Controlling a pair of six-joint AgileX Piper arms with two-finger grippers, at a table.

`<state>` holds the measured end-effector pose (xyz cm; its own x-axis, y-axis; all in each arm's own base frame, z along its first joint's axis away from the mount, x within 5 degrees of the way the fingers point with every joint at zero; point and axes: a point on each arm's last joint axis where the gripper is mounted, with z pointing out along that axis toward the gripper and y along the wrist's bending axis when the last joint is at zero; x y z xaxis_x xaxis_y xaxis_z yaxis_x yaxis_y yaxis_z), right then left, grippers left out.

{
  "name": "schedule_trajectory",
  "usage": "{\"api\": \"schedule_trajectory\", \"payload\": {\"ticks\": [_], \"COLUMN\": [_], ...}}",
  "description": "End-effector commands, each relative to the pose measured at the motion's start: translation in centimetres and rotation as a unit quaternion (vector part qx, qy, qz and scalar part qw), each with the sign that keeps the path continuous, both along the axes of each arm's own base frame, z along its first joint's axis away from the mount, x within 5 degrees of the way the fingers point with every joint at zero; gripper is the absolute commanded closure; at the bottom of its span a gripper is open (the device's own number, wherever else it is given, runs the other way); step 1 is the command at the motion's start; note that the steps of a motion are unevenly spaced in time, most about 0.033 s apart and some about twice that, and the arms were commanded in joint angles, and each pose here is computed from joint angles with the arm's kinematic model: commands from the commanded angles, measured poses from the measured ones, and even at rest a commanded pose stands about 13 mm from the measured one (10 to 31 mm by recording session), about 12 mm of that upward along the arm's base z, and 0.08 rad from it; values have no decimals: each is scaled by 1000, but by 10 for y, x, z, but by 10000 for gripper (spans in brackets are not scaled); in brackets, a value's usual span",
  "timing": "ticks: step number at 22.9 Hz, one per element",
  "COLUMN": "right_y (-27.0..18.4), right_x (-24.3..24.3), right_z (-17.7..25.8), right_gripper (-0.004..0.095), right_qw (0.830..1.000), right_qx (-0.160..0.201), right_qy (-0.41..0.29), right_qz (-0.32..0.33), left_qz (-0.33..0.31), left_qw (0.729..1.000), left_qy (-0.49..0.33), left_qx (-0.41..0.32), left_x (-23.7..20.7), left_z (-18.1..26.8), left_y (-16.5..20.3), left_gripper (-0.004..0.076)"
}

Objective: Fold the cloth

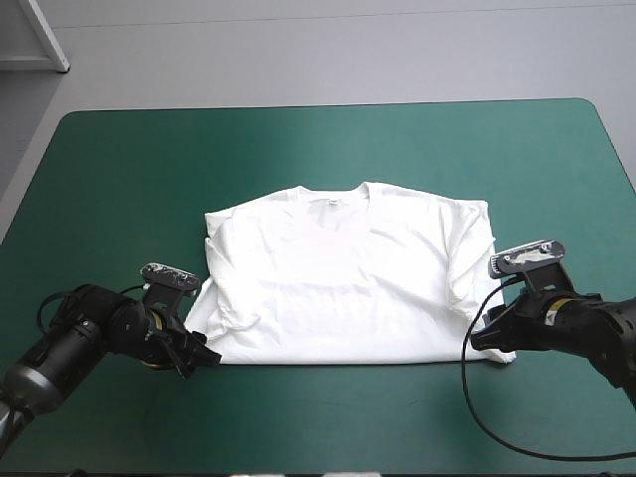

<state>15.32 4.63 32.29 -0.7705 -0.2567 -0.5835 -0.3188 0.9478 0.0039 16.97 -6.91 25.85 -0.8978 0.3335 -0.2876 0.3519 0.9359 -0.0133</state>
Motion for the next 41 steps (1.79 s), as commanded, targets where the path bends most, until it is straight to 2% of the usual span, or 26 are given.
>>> {"api": "schedule_trajectory", "payload": {"ticks": [1,5,7,8,14,19,22,28,34,36,37,38,41], "right_y": [1,1,1,0,0,-1,-1,1,7,6,4,3,3], "right_x": [4,5,5,5,5,3,0,5,31,31,29,27,25], "right_z": [13,13,13,13,13,11,0,-64,-91,-103,-110,-115,-115], "right_gripper": [399,399,399,399,399,402,402,389,397,498,613,744,928], "right_qw": [999,998,998,998,998,999,1000,996,994,989,985,984,982], "right_qx": [15,17,10,6,5,5,3,-22,-35,-57,-73,-76,-76], "right_qy": [-52,-56,-58,-59,-58,-45,-13,91,105,139,154,163,170], "right_qz": [-1,-1,-1,-1,-1,-7,-12,-6,-13,-2,2,1,0], "left_qz": [-4,5,15,15,16,-5,-8,-4,-6,-7,-8,-14,-16], "left_qw": [1000,1000,999,998,996,996,996,995,995,995,995,995,995], "left_qy": [-6,3,5,18,38,40,50,63,62,62,62,61,60], "left_qx": [1,16,40,54,75,76,79,73,73,73,73,74,75], "left_x": [12,28,35,36,35,34,29,24,24,24,24,24,25], "left_z": [-3,-19,-27,-32,-36,-42,-49,-56,-56,-56,-56,-56,-56], "left_y": [-5,-9,-7,-6,-4,-4,-2,-2,-2,-2,-2,-2,-2], "left_gripper": [275,276,316,365,519,707,703,705,705,705,705,705,705]}}
